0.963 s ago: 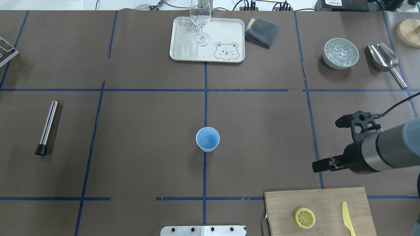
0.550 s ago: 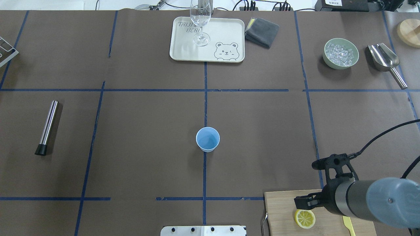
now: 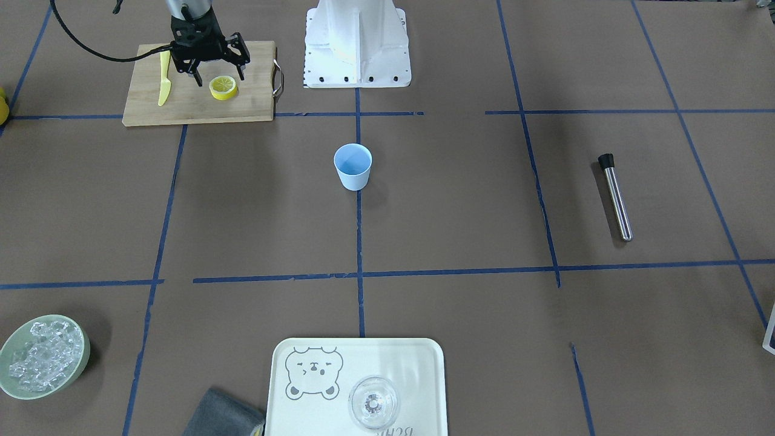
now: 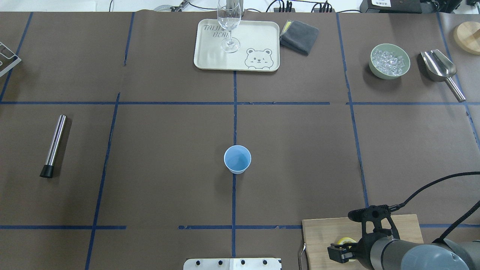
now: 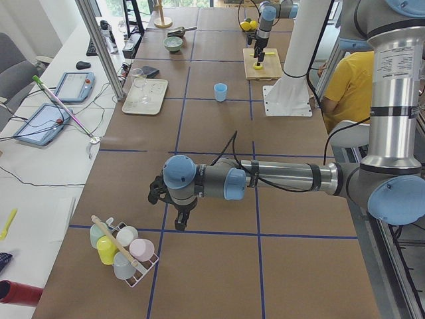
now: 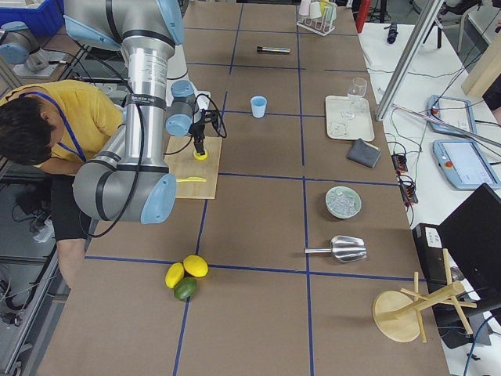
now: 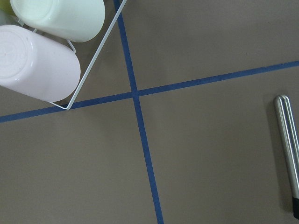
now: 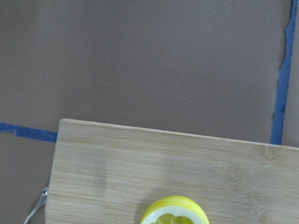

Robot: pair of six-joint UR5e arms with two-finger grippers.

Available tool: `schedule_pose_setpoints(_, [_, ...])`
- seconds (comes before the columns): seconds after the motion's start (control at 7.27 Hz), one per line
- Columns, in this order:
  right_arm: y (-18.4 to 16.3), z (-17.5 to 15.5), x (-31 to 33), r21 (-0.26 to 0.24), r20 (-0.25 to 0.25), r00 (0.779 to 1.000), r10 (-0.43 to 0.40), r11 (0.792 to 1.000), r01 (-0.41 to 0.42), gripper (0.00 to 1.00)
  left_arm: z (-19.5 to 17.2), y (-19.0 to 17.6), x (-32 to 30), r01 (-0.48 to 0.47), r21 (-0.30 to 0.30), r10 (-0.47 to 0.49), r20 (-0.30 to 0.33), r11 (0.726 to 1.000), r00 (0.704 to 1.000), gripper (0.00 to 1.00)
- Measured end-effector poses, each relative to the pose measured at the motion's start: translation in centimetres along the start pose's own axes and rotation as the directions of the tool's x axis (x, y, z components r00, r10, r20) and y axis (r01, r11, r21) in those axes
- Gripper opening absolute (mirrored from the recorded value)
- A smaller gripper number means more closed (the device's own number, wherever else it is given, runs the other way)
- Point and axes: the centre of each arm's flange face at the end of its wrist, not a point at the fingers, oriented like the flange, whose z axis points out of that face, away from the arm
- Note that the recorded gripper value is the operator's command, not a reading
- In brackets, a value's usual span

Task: Squeeze lemon into cup
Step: 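Close the right gripper on the lemon slice and squeeze it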

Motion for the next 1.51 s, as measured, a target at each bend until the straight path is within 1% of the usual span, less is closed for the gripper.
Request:
schedule_pose_setpoints(0.41, [0.4, 1.4, 0.2, -0.005, -0.020, 1.000, 0.011, 1.000, -0.011, 0.99, 0.0, 0.1, 0.0, -0.002, -0.001, 0.002, 0.000, 1.000, 1.000, 1.00])
schedule_pose_setpoints(0.69, [0.6, 2.1, 0.4, -0.009, -0.035, 0.999, 0.009, 1.000, -0.009, 0.93, 0.0, 0.0, 0.0, -0.004, 0.000, 0.004, 0.000, 1.000, 1.000, 1.00])
schedule_pose_setpoints(0.83, [0.6, 2.3, 0.5, -0.011, -0.038, 0.999, 0.009, 1.000, -0.009, 0.92, 0.0, 0.0, 0.0, -0.004, 0.000, 0.004, 0.000, 1.000, 1.000, 1.00])
schedule_pose_setpoints(1.1, [0.7, 2.4, 0.4, -0.014, -0.038, 0.999, 0.007, 1.000, -0.008, 0.83, 0.0, 0.0, 0.0, -0.003, 0.001, 0.003, 0.000, 1.000, 1.000, 1.00])
schedule_pose_setpoints(1.38, [0.9, 2.4, 0.4, -0.029, -0.037, 0.999, 0.007, 1.000, -0.008, 0.77, -0.1, 0.0, 0.1, -0.003, 0.002, 0.003, -0.001, 1.000, 1.000, 1.00])
schedule_pose_setpoints(1.51, [1.0, 2.5, 0.4, -0.034, -0.037, 0.999, 0.007, 0.999, -0.008, 0.67, -0.1, 0.0, 0.2, -0.004, 0.003, 0.004, -0.001, 1.000, 1.000, 1.00])
